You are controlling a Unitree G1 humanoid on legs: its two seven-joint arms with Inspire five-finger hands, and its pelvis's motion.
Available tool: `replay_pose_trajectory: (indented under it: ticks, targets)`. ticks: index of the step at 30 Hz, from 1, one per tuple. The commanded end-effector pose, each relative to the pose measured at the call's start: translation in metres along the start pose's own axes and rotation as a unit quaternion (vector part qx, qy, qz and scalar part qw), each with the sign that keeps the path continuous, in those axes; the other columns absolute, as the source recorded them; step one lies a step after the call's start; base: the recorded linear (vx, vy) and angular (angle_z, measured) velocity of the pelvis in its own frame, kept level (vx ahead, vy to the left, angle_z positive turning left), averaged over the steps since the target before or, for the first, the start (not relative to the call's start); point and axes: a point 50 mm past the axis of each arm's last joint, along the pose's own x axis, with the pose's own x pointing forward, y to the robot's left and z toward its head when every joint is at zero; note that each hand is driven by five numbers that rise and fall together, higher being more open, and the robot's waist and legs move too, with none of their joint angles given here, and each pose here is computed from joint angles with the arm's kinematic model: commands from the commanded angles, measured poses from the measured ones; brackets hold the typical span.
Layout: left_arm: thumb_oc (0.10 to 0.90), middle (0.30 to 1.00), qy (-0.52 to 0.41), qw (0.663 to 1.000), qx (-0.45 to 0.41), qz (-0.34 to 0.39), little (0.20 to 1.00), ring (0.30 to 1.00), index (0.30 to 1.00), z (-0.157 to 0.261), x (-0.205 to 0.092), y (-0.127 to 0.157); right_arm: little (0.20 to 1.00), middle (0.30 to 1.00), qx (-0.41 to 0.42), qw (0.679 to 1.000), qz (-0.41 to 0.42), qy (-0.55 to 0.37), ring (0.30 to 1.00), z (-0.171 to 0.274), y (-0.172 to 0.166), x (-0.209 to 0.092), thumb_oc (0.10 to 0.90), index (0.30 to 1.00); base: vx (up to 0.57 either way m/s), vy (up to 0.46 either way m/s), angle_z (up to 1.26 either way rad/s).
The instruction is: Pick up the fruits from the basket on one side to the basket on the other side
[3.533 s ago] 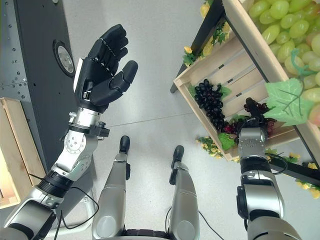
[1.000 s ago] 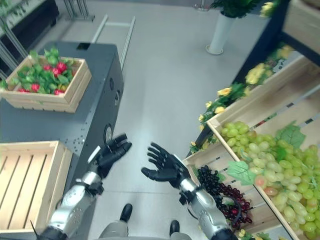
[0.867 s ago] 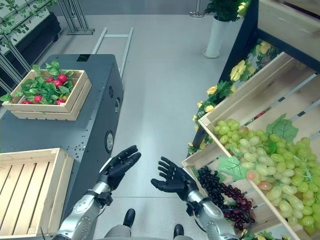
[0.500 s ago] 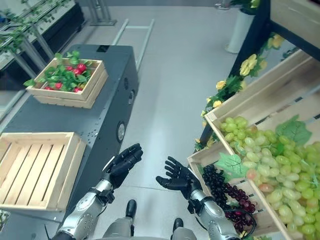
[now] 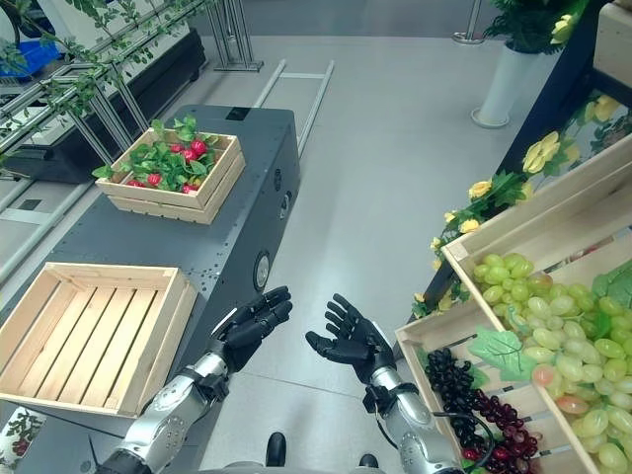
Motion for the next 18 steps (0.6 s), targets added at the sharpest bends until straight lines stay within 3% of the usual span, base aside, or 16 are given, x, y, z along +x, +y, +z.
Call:
replay_pose_trajectory:
  ticks: [1,9,12,18]
  targets:
    - [0.800,0.900,-0.072,0.996,0.030,-0.041,0.900,0.900,0.900,0.036,0.013,-0.007,0.900,0.900,0.014,0.995,0.051,-0.083,0.900,0.026,0.022,0.013,0.800,0.900,0.00,0.000,0.00]
    - [0.800,0.900,0.006,0.997,0.080,-0.014,0.900,0.900,0.900,0.006,0.015,0.001,0.900,0.900,-0.050,0.999,0.003,-0.014,0.900,0.008,0.008,0.016,0.800,0.900,-0.03,-0.017,-0.08]
    - [0.800,0.900,0.081,0.991,0.110,0.018,0.900,0.900,0.900,-0.018,0.010,0.018,0.900,0.900,-0.112,0.991,-0.024,0.065,0.900,-0.014,-0.010,0.012,0.800,0.900,0.00,-0.022,-0.08]
    - [0.800,0.900,0.271,0.947,0.157,0.072,0.900,0.900,0.900,-0.080,-0.023,0.056,0.900,0.900,-0.149,0.954,-0.100,0.240,0.900,-0.062,-0.057,-0.015,0.800,0.900,0.01,-0.007,0.01]
